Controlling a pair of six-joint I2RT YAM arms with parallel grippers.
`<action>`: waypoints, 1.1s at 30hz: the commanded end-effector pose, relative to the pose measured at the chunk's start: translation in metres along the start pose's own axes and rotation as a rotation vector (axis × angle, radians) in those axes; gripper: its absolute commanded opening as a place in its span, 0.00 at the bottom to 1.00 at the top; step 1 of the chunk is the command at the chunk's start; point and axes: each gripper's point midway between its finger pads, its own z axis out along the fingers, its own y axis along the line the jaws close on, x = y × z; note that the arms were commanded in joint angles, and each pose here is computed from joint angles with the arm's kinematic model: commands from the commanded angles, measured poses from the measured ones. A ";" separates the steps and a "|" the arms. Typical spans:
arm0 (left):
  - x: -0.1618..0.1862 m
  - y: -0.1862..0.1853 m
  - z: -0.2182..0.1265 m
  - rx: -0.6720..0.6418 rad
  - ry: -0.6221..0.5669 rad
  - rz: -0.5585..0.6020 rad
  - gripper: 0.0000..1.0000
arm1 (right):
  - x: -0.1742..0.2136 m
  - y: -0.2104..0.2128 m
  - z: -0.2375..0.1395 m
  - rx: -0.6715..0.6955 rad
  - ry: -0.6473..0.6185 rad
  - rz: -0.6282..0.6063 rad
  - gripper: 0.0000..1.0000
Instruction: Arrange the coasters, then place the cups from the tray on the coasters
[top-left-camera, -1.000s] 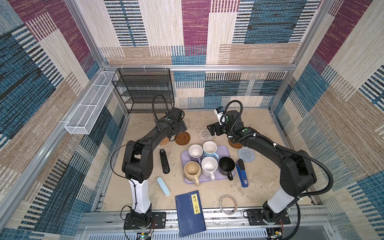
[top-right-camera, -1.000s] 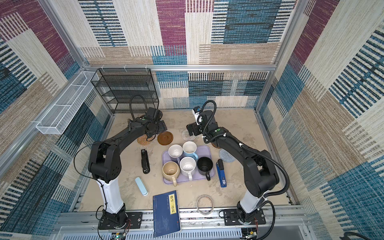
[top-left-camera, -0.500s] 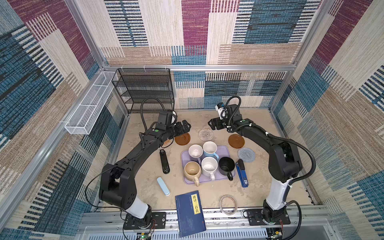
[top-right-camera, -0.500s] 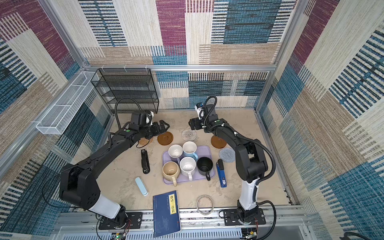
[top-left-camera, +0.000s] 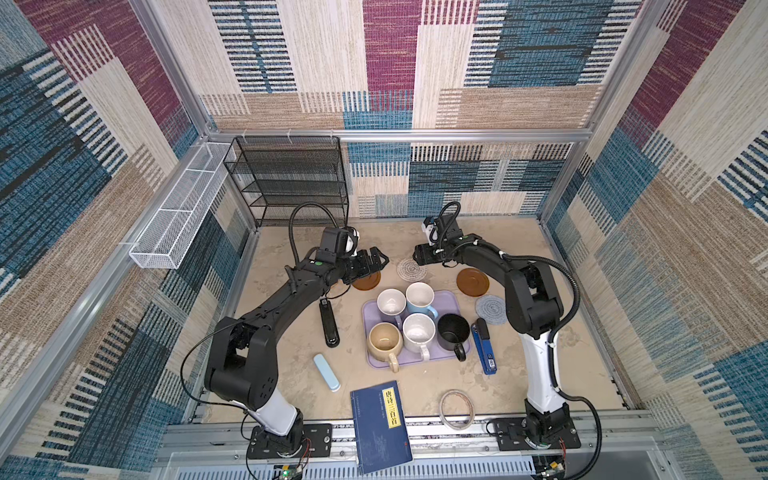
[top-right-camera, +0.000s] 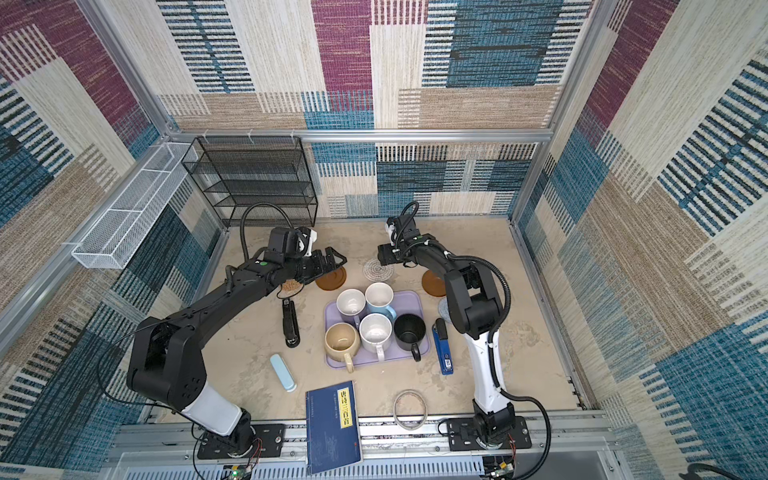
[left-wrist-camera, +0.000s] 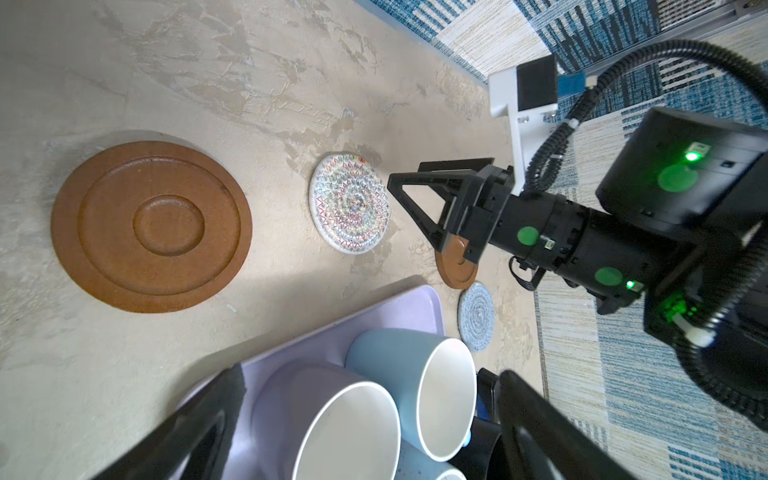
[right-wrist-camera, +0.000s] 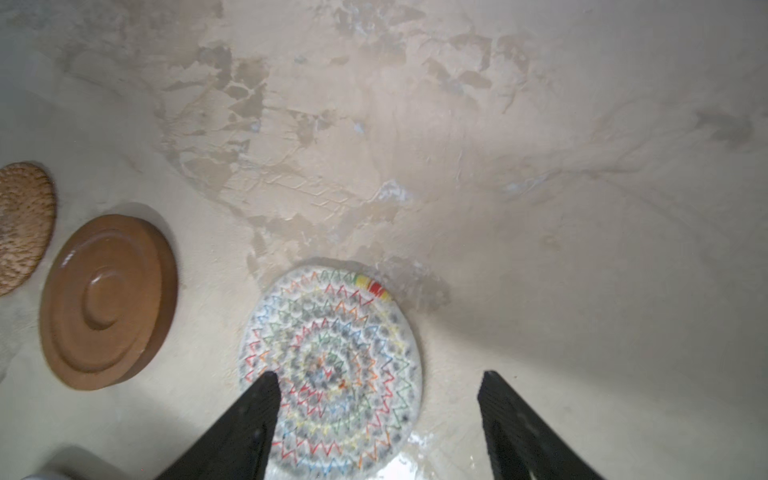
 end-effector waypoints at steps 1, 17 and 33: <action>0.002 -0.002 0.004 0.019 0.019 0.008 0.98 | 0.006 -0.003 0.012 0.030 0.037 -0.021 0.72; 0.002 0.004 -0.007 -0.001 -0.027 -0.012 0.98 | 0.038 -0.008 0.039 0.137 0.143 -0.096 0.63; 0.004 -0.001 -0.010 0.013 -0.012 -0.016 0.98 | 0.036 -0.001 0.034 0.144 0.135 -0.091 0.62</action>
